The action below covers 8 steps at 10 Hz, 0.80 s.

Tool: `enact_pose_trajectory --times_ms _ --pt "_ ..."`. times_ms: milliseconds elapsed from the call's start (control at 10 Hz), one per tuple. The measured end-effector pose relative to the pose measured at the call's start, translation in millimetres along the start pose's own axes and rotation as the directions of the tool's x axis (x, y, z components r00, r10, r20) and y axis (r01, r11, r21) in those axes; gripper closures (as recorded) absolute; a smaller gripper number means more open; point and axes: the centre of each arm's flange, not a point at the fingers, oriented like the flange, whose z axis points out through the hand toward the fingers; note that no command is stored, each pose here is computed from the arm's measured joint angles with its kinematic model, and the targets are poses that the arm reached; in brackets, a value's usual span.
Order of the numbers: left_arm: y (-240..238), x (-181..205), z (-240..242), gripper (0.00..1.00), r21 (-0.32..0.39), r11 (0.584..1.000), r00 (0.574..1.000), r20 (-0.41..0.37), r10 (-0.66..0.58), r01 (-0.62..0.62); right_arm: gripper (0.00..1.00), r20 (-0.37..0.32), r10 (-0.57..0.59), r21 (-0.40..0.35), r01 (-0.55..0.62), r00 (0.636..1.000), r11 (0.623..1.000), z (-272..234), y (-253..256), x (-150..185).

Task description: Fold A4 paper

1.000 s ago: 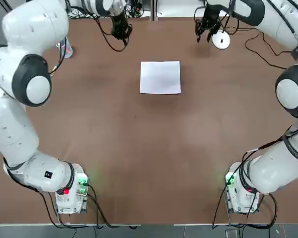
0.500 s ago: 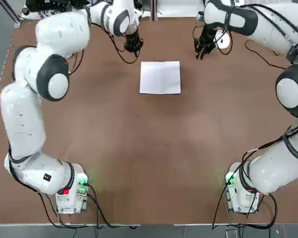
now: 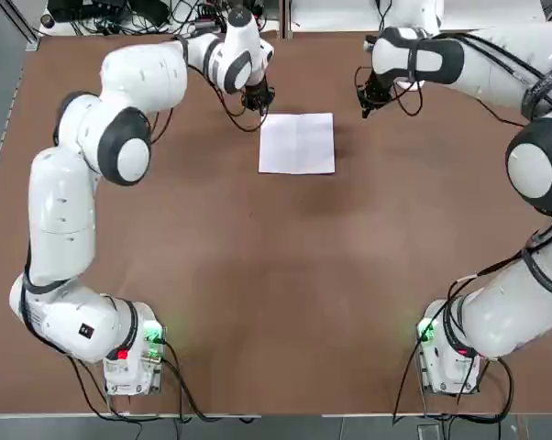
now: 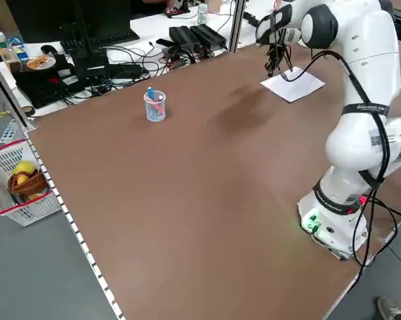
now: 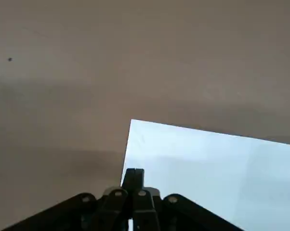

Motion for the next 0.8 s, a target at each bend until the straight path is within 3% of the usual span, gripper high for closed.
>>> enact_pose_trajectory --times_ms 300,800 --pt "8.1 -9.3 25.0 0.99 0.008 1.000 1.000 -0.019 -0.009 0.009 0.99 0.025 0.051 0.043 -0.052 0.998 0.998 45.3 0.4 -1.5" --pt "4.0 -11.1 47.1 0.99 0.014 1.000 1.000 -0.015 -0.009 0.010 0.99 0.073 0.004 0.110 -0.012 0.997 0.994 93.4 19.8 -0.8"
